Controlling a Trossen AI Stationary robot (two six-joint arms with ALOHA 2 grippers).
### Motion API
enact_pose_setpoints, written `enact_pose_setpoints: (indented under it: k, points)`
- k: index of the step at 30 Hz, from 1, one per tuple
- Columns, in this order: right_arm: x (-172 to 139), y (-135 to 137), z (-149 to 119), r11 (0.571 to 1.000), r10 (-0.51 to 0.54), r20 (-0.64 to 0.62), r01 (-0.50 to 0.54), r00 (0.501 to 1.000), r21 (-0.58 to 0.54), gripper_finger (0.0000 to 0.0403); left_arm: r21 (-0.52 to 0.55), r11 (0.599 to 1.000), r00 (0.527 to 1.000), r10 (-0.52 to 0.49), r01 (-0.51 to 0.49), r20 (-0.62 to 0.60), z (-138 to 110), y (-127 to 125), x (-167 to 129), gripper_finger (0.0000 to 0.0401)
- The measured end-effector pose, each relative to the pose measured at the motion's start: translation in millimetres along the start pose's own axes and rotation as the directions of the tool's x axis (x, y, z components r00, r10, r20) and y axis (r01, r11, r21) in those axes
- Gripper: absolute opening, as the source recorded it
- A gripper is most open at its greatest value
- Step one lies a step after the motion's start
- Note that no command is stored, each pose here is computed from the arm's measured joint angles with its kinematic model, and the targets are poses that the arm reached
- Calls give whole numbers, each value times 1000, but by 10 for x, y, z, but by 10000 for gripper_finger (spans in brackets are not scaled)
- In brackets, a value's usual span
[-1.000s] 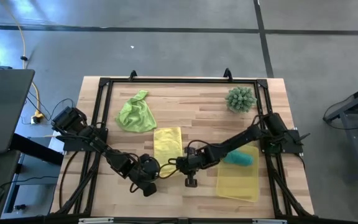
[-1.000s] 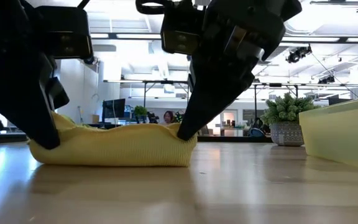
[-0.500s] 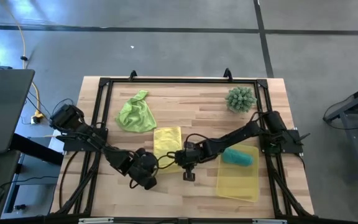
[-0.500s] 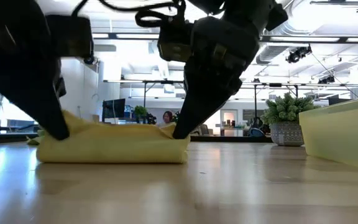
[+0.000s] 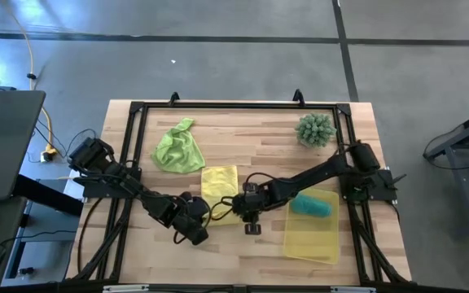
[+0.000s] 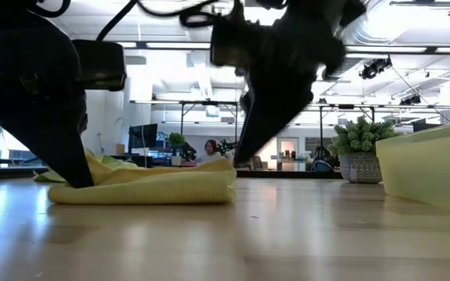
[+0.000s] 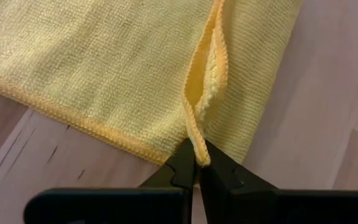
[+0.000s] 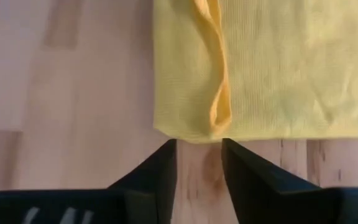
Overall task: Roll microfiber towels into tight, uniform cylinder then place into a basket
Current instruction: Roll the yellow microfiber cloth
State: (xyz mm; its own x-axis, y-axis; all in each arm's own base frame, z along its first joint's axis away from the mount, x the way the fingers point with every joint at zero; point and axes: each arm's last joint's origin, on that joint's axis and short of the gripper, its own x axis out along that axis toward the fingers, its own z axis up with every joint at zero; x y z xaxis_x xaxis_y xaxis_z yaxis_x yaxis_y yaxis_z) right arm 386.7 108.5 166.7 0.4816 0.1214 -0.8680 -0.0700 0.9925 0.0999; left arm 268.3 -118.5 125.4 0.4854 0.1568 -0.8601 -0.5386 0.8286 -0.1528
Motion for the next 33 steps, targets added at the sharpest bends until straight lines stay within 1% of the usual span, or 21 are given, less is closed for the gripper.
enact_pose_setpoints:
  k: [3,5,7,9,11,16,24,28,31,33]
  points:
    - [-161,26,63,1000,19,53,-20,998,10,128,-1,1000,1000,3,-3,-4,-4,4,1,5]
    - [-216,80,106,999,32,104,-30,994,-20,129,0,1000,1000,4,-4,-5,-4,5,1,5]
    - [-207,153,145,998,29,165,-21,986,-51,130,0,1000,1000,5,-5,-5,-5,5,1,5]
    - [-125,215,158,997,12,206,4,979,-79,130,0,1000,1000,5,-5,-6,-5,6,1,5]
    - [-8,248,118,994,1,190,19,982,-103,130,0,1000,1000,4,-4,-6,-6,5,0,5]
    - [205,247,44,994,-13,150,30,989,-110,130,1,1000,1000,5,-5,-11,-8,6,1,5]
    - [370,233,-26,990,-24,109,39,994,-133,132,6,1000,1000,-1,1,-17,-16,1,-1,5]
    - [413,236,-56,987,-25,89,39,996,-157,145,11,1000,1000,-5,5,-21,-28,-7,-6,14]
    - [421,228,-81,988,-32,64,41,997,-147,161,14,1000,1000,-5,5,-21,-28,-7,-6,27]
    - [421,224,-95,989,-36,49,42,998,-145,171,49,999,1000,-4,5,-22,-29,-7,-6,37]
